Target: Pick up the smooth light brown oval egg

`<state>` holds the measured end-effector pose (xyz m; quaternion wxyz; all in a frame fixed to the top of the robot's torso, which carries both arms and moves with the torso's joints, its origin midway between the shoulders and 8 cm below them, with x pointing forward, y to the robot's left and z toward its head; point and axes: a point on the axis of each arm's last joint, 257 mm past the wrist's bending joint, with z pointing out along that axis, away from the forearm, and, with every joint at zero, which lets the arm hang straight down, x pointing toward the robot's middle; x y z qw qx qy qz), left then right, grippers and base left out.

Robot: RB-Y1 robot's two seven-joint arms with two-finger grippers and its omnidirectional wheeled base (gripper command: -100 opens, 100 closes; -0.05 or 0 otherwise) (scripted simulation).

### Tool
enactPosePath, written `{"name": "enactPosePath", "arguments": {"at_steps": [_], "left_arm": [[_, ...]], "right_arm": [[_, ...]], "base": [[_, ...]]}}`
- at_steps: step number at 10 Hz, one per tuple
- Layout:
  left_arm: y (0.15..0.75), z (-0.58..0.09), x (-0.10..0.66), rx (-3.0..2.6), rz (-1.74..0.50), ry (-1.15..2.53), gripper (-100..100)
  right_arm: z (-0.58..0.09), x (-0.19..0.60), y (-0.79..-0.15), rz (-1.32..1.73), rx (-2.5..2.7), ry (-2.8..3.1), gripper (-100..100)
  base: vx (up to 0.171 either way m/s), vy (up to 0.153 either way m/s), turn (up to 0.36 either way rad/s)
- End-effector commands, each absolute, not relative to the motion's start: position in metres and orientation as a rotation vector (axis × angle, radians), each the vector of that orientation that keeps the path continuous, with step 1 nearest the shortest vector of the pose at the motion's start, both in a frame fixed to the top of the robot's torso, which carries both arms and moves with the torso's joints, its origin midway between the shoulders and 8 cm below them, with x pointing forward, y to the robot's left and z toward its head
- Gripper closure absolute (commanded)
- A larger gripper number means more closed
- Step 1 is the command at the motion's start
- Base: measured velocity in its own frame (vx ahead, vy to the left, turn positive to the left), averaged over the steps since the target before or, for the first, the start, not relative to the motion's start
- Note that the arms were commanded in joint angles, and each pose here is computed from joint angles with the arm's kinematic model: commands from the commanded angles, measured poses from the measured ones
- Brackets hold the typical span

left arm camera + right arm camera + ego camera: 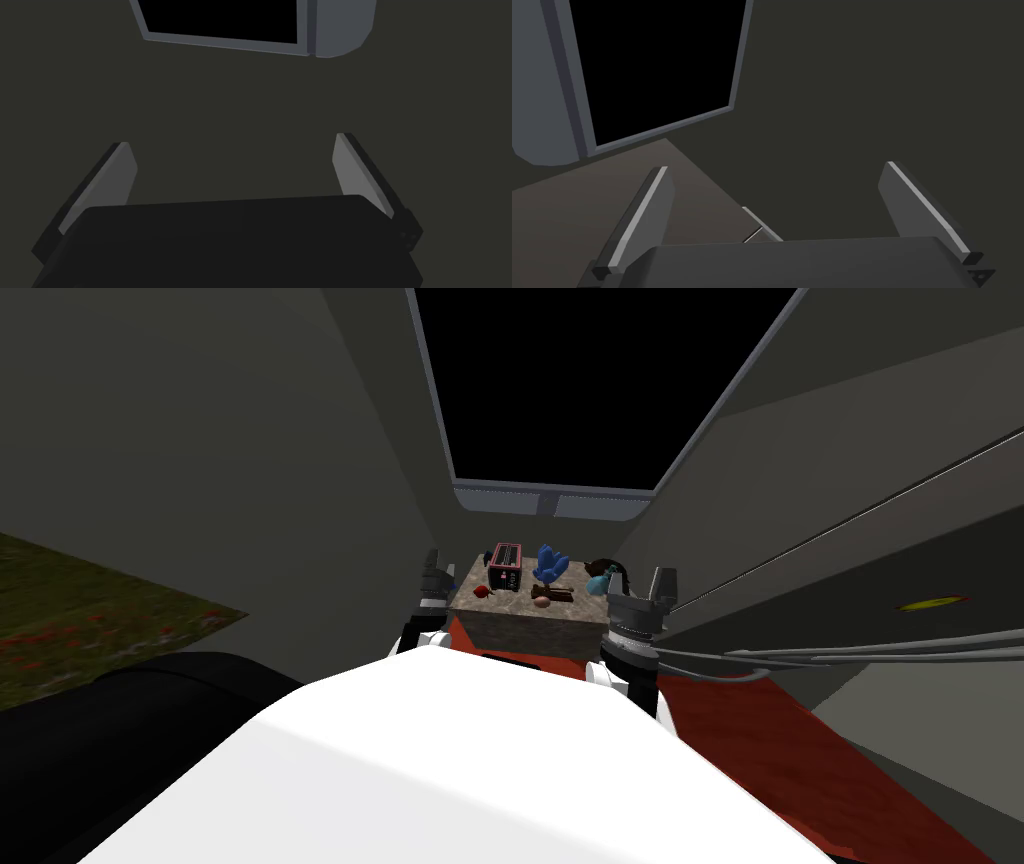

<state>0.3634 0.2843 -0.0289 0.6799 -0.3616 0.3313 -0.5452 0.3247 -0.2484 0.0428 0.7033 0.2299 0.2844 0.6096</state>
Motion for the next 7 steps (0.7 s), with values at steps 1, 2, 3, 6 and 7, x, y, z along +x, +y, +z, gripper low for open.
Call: {"name": "enactPosePath", "arguments": {"at_steps": [1, 2, 3, 6, 7], "left_arm": [[0.284, -0.029, 0.363, -0.812, -1.224, 0.744, 0], [0.284, -0.029, 0.363, -0.812, -1.224, 0.744, 0], [0.284, -0.029, 0.363, -0.812, -1.224, 0.744, 0], [0.284, -0.029, 0.363, -0.812, -1.224, 0.744, 0], [0.284, -0.029, 0.363, -0.812, -1.224, 0.744, 0]], "right_arm": [[0.039, 0.332, -0.24, 1.332, 0.467, 0.691, -100], [0.037, 0.336, -0.237, 1.319, 0.447, 0.716, -100], [0.034, 0.34, -0.233, 1.302, 0.425, 0.744, -100], [0.023, 0.355, -0.222, 1.228, 0.34, 0.844, -100], [0.017, 0.361, -0.218, 1.195, 0.305, 0.882, -100]], "base": [[-0.036, 0.03, 0.015], [-0.072, 0.044, 0.011], [-0.069, 0.051, 0.011], [-0.072, 0.049, 0.024], [-0.08, 0.049, 0.036]]}}
